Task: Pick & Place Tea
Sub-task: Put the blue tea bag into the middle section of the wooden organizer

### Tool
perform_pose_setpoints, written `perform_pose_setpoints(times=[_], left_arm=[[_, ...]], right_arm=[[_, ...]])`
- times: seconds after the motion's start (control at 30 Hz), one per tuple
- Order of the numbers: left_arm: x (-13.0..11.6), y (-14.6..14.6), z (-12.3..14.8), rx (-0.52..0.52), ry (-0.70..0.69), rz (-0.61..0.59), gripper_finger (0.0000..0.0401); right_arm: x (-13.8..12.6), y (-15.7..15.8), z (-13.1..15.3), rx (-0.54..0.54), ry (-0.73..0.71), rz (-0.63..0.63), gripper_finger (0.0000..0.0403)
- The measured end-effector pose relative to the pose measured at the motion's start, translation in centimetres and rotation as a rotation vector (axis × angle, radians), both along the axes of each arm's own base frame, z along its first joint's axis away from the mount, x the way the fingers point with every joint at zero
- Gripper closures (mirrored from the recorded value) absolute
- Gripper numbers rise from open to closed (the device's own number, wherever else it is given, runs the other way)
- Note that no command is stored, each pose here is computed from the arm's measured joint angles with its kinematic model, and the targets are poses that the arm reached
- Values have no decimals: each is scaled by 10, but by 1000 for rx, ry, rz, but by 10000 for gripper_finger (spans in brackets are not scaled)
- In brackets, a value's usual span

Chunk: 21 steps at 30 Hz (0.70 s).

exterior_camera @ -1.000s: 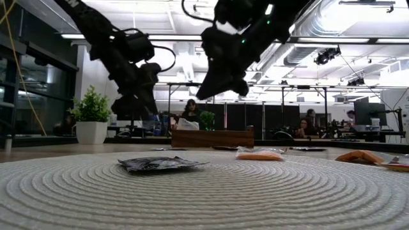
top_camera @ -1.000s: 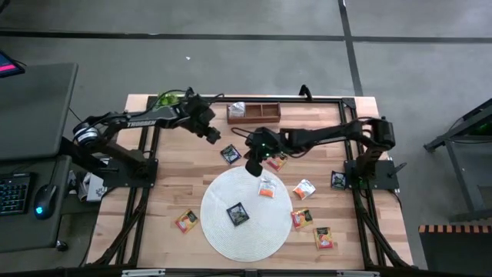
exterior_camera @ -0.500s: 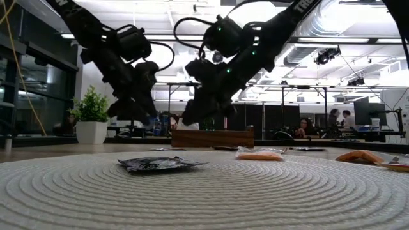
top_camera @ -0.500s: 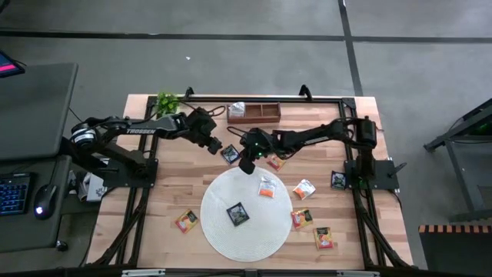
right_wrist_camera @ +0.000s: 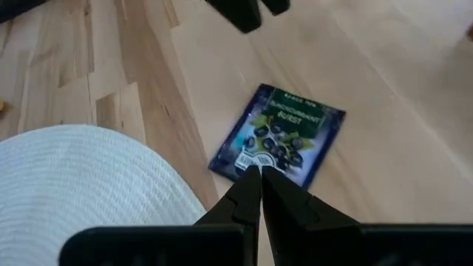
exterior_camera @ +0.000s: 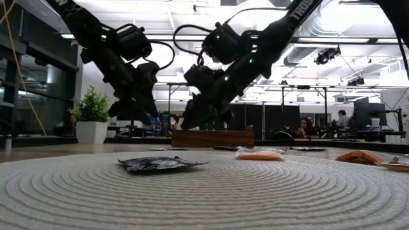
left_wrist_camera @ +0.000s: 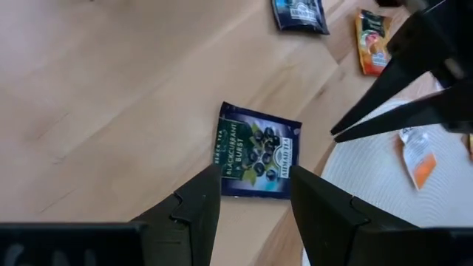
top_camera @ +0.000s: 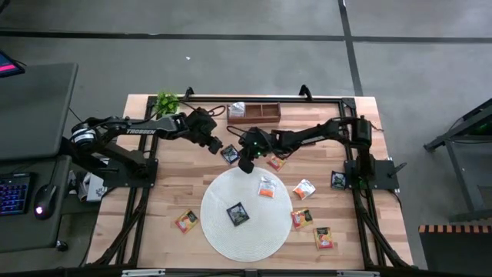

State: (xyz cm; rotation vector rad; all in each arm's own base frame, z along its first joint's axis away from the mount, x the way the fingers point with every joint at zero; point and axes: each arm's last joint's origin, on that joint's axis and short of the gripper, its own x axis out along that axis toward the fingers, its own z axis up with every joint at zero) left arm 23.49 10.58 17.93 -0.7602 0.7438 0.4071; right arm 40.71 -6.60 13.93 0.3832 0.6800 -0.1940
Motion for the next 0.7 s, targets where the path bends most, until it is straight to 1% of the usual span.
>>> perform_pose_setpoints(times=[0.17, 0.53, 0.7], left_arm=[[0, 0, 0, 2, 4, 1, 242], [-1, 0, -1, 3, 12, 5, 242], [-1, 0, -1, 3, 12, 5, 242]], right_arm=[[2, 0, -11, 5, 19, 3, 391], [5, -1, -17, 3, -10, 15, 391], [5, -7, -21, -14, -4, 2, 391]])
